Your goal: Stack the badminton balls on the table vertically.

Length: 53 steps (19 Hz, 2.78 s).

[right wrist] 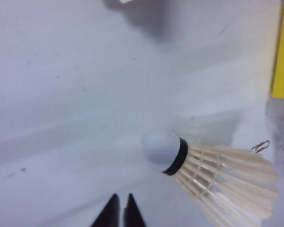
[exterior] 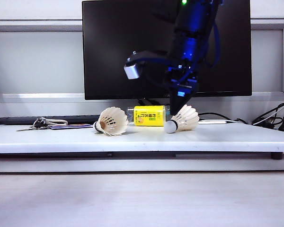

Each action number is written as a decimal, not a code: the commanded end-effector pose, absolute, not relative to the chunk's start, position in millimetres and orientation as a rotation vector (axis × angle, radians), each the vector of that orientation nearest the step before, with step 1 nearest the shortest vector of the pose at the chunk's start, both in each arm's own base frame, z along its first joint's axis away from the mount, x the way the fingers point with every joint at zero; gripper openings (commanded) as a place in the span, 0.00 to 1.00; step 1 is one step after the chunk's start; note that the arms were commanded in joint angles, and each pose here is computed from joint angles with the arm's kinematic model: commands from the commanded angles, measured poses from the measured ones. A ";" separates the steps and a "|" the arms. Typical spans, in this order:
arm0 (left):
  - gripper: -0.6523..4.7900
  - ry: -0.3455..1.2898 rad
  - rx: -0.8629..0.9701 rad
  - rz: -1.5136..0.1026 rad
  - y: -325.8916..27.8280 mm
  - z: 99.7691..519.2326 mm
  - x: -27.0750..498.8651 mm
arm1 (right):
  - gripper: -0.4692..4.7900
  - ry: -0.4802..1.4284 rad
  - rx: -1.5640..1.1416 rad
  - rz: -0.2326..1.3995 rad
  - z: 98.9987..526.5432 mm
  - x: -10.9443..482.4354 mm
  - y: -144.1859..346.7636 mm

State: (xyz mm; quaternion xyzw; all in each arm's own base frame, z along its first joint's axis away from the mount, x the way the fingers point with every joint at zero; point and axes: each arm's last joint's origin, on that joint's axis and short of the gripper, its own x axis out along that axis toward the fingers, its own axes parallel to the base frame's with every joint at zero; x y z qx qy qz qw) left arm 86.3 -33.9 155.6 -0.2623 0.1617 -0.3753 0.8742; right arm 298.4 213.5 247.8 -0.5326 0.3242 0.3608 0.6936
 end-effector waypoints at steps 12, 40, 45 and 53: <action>0.33 0.313 -0.477 -0.796 -34.0 154.6 86.0 | 0.31 0.505 -1.704 1.011 250.3 298.4 215.6; 0.34 0.322 -0.440 -0.915 -36.1 154.9 83.4 | 0.48 0.408 -1.891 0.972 234.5 324.4 217.9; 0.34 0.323 -0.440 -0.919 -36.1 154.9 83.3 | 0.48 0.400 -1.887 0.972 235.0 326.2 219.4; 0.34 0.338 -0.442 -0.927 -36.3 153.7 82.9 | 0.48 0.419 -1.891 0.993 223.7 329.8 221.8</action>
